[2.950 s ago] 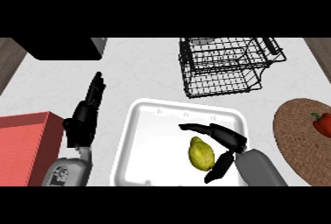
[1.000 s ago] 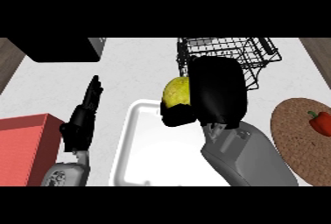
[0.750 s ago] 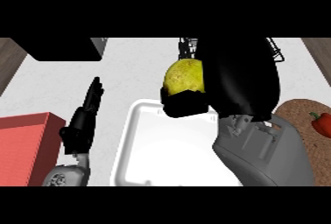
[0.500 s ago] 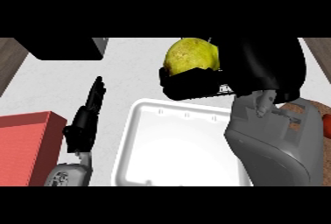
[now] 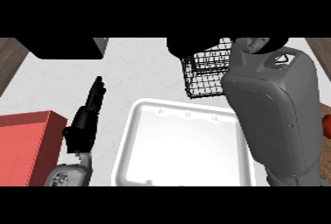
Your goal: Pick the pear from the tray and place it in the tiered basket
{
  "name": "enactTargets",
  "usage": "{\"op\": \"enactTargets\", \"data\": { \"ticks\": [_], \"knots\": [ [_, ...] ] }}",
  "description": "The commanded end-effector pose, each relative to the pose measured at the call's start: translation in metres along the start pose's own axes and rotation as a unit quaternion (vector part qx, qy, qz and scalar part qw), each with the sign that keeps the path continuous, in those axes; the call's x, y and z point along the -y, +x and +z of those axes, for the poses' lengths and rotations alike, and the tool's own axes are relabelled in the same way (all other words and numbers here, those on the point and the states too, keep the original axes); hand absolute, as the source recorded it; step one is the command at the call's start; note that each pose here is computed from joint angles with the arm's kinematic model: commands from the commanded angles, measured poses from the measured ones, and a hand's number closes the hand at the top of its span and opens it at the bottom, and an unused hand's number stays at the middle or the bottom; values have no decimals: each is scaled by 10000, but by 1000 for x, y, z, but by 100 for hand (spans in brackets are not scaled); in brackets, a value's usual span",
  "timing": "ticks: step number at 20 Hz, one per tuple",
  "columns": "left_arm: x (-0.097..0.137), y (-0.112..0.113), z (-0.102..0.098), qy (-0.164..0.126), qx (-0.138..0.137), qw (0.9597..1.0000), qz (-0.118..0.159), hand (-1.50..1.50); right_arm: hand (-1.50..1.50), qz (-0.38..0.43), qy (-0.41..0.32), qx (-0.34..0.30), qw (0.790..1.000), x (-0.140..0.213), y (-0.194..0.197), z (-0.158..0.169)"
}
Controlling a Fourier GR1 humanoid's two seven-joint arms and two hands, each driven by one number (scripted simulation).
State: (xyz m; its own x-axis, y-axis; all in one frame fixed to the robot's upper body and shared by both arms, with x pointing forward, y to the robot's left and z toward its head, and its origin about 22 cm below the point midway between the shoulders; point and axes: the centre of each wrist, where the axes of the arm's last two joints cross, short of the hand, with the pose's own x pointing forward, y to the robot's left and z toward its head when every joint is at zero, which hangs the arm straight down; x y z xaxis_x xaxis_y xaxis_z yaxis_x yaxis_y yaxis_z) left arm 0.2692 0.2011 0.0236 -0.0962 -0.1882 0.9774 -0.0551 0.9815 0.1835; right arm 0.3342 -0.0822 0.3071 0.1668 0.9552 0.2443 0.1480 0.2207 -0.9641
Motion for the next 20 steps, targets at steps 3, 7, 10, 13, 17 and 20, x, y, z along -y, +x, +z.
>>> {"op": "enactTargets", "data": {
  "ticks": [3,7,10,13,17,20],
  "knots": [
    [15,6,-13,-62,-10,10000,10,0,150,134,-206,-396,9989,-6,-2,-42],
    [10,-2,-9,-28,-41,10000,62,0,150,447,-200,-309,9983,-31,-30,-53],
    [3,9,8,-11,54,10000,35,0,150,590,-178,-487,9969,-28,-35,-77],
    [-3,10,10,-33,-67,9999,-69,0,150,357,13,-627,9974,-53,-59,-83],
    [-5,3,-9,106,33,9999,9,0,-150,-952,230,-1138,9887,-50,-66,-86],
    [-6,6,-4,39,20,10000,-23,0,-150,-1437,158,-970,9847,-71,-66,-93]
  ]
}}
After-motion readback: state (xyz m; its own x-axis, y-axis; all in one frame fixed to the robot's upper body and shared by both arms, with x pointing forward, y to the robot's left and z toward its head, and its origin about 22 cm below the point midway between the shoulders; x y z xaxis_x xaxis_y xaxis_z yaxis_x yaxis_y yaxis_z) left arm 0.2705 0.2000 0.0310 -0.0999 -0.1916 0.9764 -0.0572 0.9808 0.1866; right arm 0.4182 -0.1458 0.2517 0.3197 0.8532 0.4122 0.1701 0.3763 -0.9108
